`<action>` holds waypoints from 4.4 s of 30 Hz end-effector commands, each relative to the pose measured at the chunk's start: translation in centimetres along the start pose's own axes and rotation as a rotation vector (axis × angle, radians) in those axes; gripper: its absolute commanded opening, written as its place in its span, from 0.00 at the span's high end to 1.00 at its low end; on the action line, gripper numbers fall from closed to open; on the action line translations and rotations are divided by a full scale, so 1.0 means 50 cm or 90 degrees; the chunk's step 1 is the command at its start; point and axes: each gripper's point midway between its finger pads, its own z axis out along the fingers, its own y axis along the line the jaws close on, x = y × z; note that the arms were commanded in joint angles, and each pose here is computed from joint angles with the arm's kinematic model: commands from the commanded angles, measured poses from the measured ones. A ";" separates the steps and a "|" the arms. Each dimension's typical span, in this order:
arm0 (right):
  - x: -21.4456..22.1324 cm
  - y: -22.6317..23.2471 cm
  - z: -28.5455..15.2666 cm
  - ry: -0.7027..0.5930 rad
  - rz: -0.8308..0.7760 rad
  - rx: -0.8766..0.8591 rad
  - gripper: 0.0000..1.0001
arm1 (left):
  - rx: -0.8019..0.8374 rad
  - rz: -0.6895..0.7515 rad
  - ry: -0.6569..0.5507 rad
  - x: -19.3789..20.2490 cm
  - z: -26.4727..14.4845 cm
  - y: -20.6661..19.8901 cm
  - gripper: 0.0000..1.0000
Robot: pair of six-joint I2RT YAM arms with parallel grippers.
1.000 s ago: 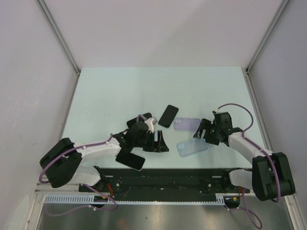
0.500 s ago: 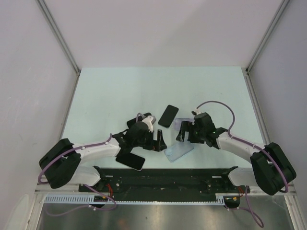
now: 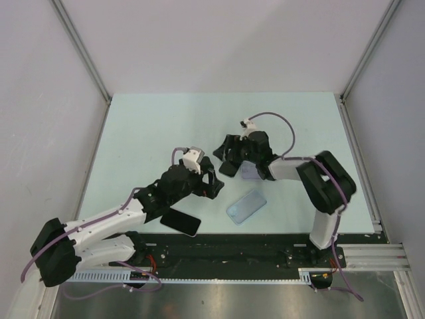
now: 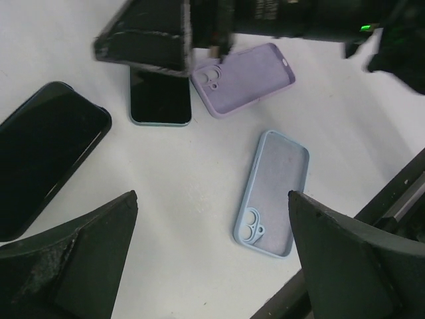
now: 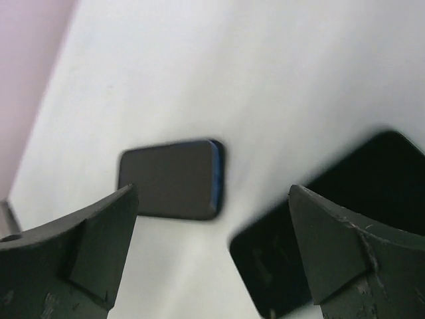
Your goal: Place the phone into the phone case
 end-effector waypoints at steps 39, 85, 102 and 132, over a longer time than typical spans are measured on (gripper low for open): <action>-0.061 0.217 0.150 -0.006 -0.134 -0.209 0.00 | -0.020 0.061 -0.061 -0.040 -0.043 0.043 0.00; 0.115 -0.179 -0.339 0.110 0.120 0.215 0.01 | 0.093 -0.279 0.373 0.331 0.039 -0.100 0.04; 0.241 -0.128 -0.342 0.206 0.191 0.106 0.15 | 0.075 -0.287 0.332 0.289 0.099 -0.066 0.03; 0.184 -0.068 -0.214 0.196 0.196 0.035 0.11 | 0.028 -0.282 0.233 0.155 0.161 0.047 0.04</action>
